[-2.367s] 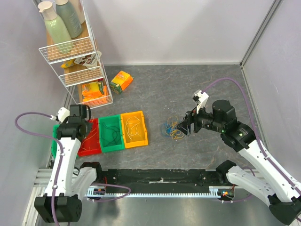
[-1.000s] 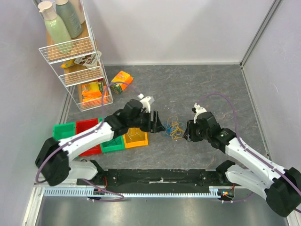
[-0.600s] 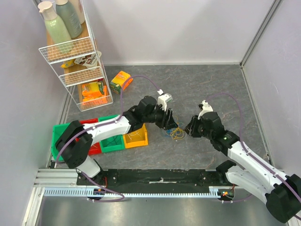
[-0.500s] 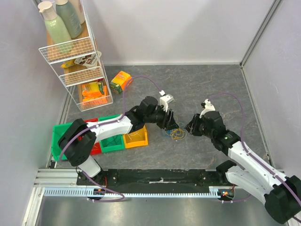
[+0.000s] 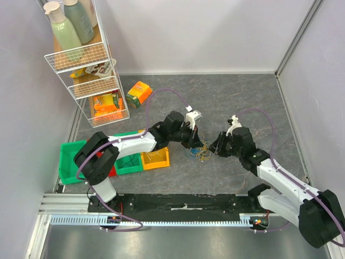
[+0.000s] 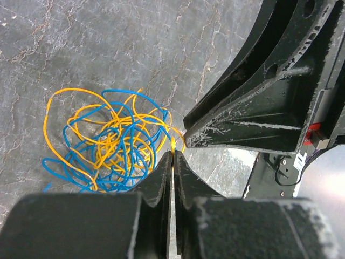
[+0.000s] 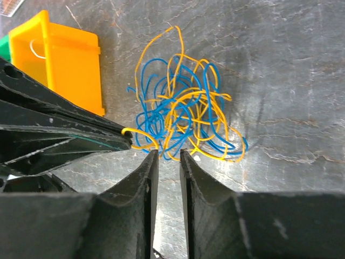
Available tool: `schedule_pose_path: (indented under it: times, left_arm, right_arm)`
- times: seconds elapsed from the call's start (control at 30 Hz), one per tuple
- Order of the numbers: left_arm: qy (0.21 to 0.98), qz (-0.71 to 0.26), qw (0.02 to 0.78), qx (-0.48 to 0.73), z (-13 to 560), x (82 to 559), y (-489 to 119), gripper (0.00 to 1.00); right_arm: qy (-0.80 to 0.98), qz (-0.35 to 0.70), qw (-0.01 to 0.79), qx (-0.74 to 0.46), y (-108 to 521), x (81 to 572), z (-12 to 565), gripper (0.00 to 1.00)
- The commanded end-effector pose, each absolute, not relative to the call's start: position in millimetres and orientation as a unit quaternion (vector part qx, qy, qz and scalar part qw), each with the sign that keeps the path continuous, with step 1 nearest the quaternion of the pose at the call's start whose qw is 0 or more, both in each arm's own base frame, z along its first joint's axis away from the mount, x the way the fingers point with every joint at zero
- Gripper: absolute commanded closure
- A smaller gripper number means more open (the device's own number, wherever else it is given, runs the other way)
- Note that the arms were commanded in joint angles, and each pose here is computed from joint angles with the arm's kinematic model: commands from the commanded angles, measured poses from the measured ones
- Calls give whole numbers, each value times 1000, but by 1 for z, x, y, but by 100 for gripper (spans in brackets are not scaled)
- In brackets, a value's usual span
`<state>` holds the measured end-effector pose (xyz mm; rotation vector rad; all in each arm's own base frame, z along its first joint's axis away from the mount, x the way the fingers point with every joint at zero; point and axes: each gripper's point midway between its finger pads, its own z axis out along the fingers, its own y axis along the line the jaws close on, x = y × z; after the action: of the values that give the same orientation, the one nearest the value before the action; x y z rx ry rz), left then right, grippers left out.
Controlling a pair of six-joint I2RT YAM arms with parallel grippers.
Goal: Untangle the cables
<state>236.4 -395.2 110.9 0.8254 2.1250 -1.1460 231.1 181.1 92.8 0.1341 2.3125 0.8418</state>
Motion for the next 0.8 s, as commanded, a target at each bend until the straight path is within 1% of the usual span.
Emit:
schedule_pose_path:
  times: [0.0,0.07,0.13,0.33,0.37,0.5,0.53,0.57,0.7,0.77]
  left_arm:
    - [773,-439,329,319,135,246,-404,95]
    - [772,-444,326,318,137,243,-404,98]
    - [772,-447,322,316,136,242,-403,98]
    - [762,-459,325,320,141,234,-400,98]
    - [762,-460,326,319,141,234,-399,98]
    - [761,-467,321,316,142,232,-401,98]
    - [761,-471,321,310,144,232,-402,98]
    - [760,-474,320,309,145,231,-402,98]
    - [752,-481,338,300,159,234,-402,98]
    - [752,-470,360,289,170,238,-396,98]
  right_arm:
    - [864,356,353,46,193,243,111,68]
    - [868,348,351,49,192,247,108,62]
    - [871,339,352,54,189,252,105,59]
    - [874,327,356,43,187,258,104,61]
    - [868,333,367,38,189,263,110,62]
    - [861,362,358,9,201,259,113,63]
    - [861,369,351,5,205,257,110,65]
    - [859,378,346,3,208,256,110,69]
    - [863,383,330,10,209,252,100,91]
    - [865,364,344,19,201,254,103,96]
